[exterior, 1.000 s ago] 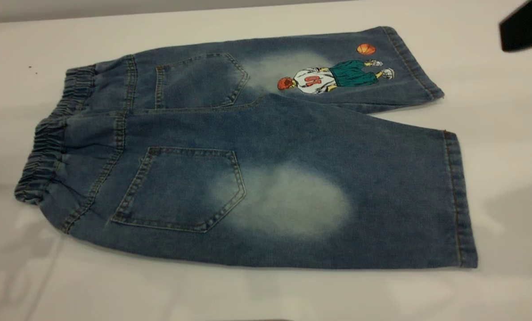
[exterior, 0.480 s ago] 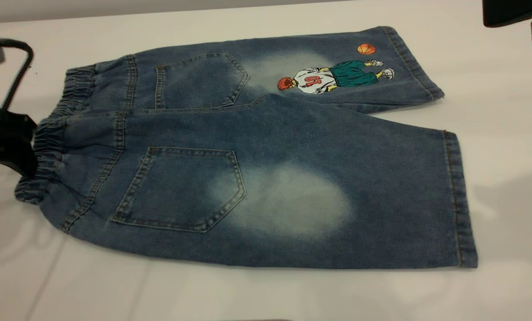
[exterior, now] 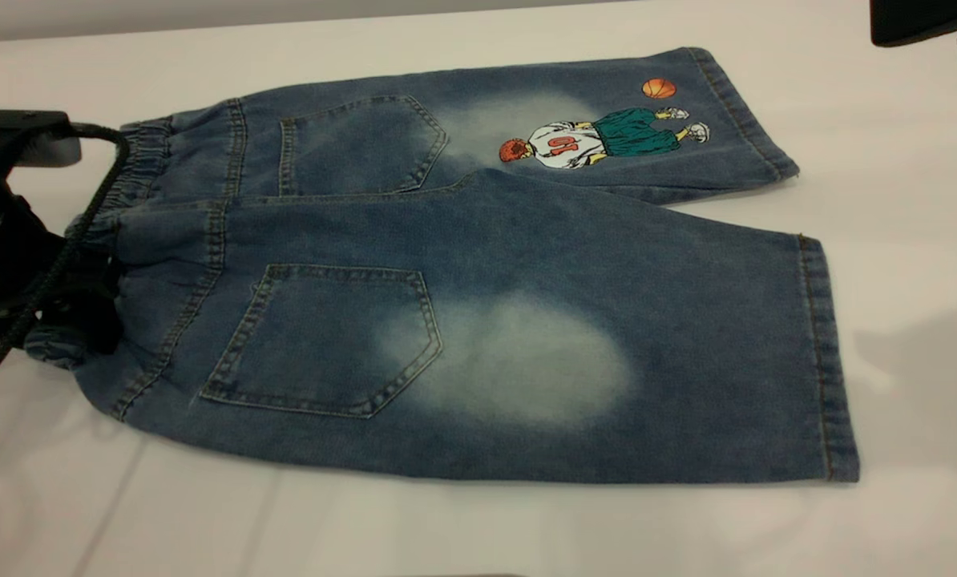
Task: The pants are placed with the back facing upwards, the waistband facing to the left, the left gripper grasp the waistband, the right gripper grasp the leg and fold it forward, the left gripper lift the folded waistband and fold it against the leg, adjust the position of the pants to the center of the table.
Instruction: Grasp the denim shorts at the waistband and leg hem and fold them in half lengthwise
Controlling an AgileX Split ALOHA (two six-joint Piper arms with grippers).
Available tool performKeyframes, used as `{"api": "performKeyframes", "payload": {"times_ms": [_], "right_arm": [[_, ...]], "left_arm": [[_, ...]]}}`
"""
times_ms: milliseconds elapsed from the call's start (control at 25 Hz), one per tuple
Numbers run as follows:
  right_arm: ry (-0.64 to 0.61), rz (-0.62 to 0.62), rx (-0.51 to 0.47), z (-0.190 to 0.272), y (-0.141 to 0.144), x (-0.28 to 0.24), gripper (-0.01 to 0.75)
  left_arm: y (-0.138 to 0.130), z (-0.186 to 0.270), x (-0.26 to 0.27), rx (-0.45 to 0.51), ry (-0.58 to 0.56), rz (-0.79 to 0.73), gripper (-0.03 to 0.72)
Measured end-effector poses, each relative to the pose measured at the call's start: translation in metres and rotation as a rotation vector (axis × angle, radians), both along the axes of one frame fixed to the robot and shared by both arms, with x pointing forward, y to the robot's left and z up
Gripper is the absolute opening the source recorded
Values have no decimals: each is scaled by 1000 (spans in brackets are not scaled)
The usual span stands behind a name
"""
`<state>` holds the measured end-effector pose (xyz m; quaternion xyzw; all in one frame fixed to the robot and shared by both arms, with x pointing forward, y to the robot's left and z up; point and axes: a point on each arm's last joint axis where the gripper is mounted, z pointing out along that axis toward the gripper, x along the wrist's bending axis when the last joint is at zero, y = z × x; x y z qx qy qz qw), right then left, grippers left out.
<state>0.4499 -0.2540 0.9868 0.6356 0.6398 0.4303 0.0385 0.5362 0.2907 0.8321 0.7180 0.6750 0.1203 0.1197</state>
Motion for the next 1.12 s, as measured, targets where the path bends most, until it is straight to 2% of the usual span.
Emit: {"api": "performKeyframes", "payload": {"times_ms": [120,200,320,400,600,800,920,1120], "right_arm": [[4,-4,4,0,0,0,474],[27,-14,27,-1,1,0,474],[110,-18,75,-9,3,1,474],[198,-20,98,-21,5,2,474],[408,-9,103,-61,14,10,474],[604,38,44,-110,31,8,474],[673,8,2,-132,30,7,474],[757,-26,-6,-155,29,6,474]], "left_arm": [[-1,-2,1,-2,-2,1,456],[-3,-2,2,-5,-13,-4,368],[-6,-1,4,-10,-48,-5,176],[-8,0,7,-12,-60,-9,100],[-16,4,11,-15,-71,-31,90],[-23,13,12,-17,-92,-54,90],[-24,14,12,-17,-96,-55,90],[-24,14,12,-17,-94,-55,90]]}}
